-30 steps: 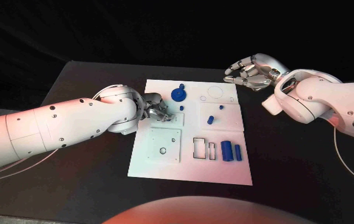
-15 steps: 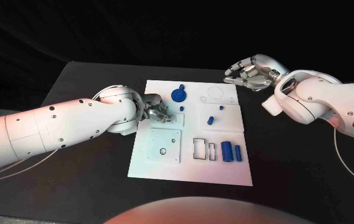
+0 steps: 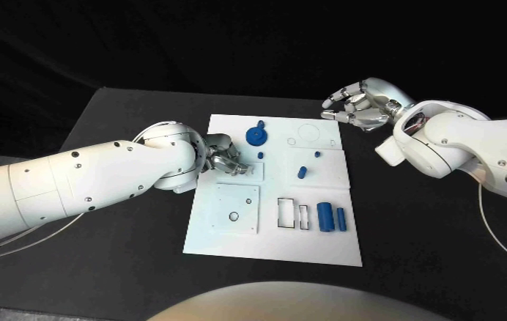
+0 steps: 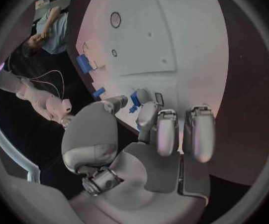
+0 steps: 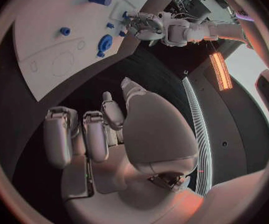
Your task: Assemble the parts on the task board
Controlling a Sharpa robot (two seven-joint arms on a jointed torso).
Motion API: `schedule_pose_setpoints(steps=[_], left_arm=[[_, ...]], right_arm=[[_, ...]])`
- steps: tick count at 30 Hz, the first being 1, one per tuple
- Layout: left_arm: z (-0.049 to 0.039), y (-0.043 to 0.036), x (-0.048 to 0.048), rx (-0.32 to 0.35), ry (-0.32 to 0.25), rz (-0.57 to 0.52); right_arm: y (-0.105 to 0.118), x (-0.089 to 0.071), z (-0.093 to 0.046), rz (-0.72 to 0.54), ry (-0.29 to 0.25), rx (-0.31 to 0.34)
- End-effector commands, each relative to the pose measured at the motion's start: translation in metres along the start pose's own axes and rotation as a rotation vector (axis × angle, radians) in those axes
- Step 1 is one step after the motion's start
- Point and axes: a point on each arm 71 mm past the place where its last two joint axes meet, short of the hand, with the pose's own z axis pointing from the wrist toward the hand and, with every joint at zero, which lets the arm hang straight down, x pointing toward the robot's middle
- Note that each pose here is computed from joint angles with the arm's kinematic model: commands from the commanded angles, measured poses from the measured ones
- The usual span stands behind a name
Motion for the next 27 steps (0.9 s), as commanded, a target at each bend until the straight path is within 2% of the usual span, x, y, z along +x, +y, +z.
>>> schedule_pose_setpoints(steps=[1, 7, 13, 27], left_arm=[[0.0011, 0.0033, 0.0065, -0.018, 0.041, 0.006], [0.0003, 0.0038, 0.0058, -0.017, 0.042, -0.004], [-0.0035, 0.0031, 0.0002, -0.008, 0.041, -0.028], [-0.0161, -0.0022, -0.0239, 0.016, 0.023, -0.040]], right_arm=[[0.000, 0.002, 0.000, -0.006, 0.016, -0.007], [0.000, 0.002, 0.000, -0.006, 0.017, -0.006], [-0.001, 0.002, 0.000, -0.006, 0.018, -0.005], [-0.001, 0.002, 0.000, -0.005, 0.019, -0.003]])
